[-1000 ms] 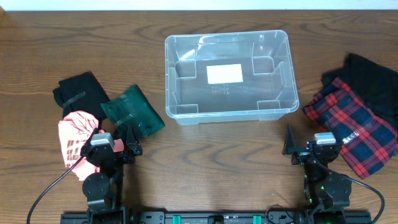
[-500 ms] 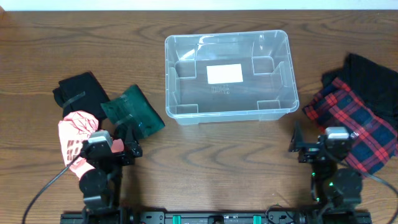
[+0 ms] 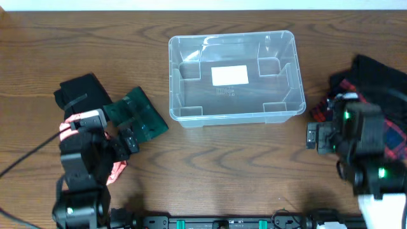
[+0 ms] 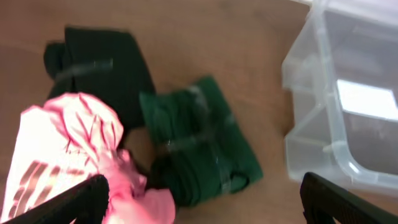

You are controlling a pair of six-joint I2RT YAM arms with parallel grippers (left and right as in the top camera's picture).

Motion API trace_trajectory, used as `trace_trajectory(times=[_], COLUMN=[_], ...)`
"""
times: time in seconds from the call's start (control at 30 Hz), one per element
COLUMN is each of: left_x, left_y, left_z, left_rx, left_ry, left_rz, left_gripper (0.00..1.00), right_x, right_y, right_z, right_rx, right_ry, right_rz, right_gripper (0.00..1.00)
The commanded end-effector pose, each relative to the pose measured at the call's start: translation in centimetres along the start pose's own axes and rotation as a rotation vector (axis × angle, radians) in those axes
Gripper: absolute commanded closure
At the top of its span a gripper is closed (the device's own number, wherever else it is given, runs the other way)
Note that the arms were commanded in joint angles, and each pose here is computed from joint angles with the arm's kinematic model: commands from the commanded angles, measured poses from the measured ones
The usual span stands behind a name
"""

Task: Pack container
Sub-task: 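Reach the right gripper to the red plaid shirt and grasp it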

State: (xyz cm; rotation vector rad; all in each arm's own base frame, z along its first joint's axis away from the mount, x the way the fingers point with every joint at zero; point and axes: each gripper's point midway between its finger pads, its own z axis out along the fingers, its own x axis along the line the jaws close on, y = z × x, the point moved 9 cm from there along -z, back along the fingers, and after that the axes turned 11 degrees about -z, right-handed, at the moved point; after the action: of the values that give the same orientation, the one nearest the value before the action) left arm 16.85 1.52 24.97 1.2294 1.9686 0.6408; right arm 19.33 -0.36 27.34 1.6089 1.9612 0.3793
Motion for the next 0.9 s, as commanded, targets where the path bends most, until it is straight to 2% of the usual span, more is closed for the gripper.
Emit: trace_trajectory(times=[0.0,0.2,0.33,0.47,0.87], left_x=[-0.5,-0.4,-0.4,-0.4,-0.6], left_y=[1.0,0.8,0.7,0.7,0.4], left_z=[-0.2,0.2,0.2,0.2,0.2], left_rx=[0.022,0.046,0.053,0.053,0.071], left_ry=[-0.007,0.002,0.005,0.005,0.000], left_rz=[-0.005,-0.007,-0.007,-0.007,0.001], left_gripper=[0.02,0.02,0.02,0.02,0.02], right_x=[-0.5,-1.0,-2.5,-3.3,-3.1], right_y=[2.1,2.8,1.3,-0.3,-1.8], right_z=[-0.2,1.2,2.5,4.8,12.8], right_rx=[0.035,0.106,0.296,0.507,0.819], right_ry=[0.010,-0.045,-0.214,-0.250,-0.313], right_rz=[0.010,-0.012,-0.051,-0.078,-0.205], right_gripper=[0.01,0.01,0.01,0.01,0.01])
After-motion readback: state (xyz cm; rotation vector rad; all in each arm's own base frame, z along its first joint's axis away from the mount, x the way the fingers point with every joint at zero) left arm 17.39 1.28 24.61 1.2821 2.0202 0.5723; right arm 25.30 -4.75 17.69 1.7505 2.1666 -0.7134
